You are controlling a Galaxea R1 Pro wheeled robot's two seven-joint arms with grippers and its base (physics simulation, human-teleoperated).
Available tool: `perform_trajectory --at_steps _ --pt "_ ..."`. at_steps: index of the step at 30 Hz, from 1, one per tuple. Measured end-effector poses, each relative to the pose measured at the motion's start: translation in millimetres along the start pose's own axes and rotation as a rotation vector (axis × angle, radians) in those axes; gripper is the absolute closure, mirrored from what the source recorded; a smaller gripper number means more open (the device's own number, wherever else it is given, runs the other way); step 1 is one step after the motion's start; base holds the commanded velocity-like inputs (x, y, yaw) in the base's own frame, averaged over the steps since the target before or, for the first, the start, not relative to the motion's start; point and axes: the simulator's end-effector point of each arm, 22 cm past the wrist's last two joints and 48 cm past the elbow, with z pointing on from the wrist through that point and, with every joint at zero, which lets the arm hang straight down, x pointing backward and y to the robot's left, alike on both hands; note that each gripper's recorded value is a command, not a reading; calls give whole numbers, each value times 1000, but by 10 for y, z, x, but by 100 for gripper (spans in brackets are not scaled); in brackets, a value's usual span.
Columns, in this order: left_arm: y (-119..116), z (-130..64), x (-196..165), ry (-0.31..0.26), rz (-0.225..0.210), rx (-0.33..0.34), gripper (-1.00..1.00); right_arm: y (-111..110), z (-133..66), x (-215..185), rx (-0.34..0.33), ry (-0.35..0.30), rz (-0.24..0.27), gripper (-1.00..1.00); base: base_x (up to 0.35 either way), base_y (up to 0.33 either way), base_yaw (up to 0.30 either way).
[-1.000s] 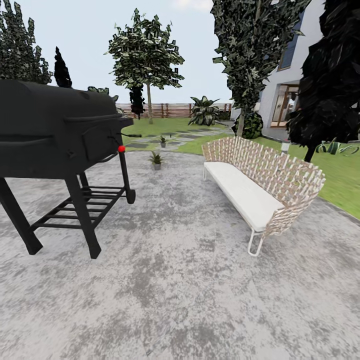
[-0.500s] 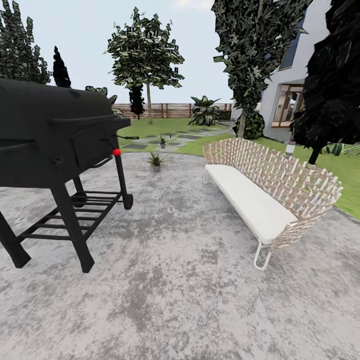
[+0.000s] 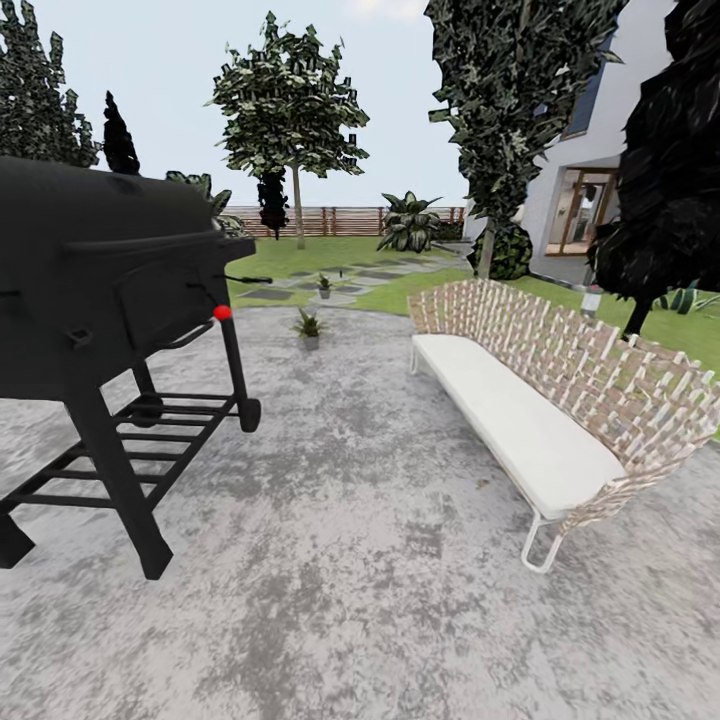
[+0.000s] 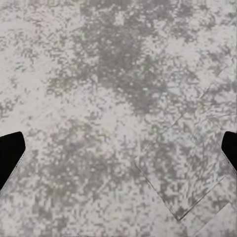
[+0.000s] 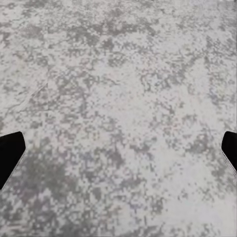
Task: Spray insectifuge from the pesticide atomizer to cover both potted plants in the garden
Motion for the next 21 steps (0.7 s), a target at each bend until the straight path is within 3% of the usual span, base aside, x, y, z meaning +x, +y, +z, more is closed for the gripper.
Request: perform_trajectory --at_steps 21 --pt "-3 0 0 0 1 1 -100 -1 0 0 0 0 0 -100 339 0 0"
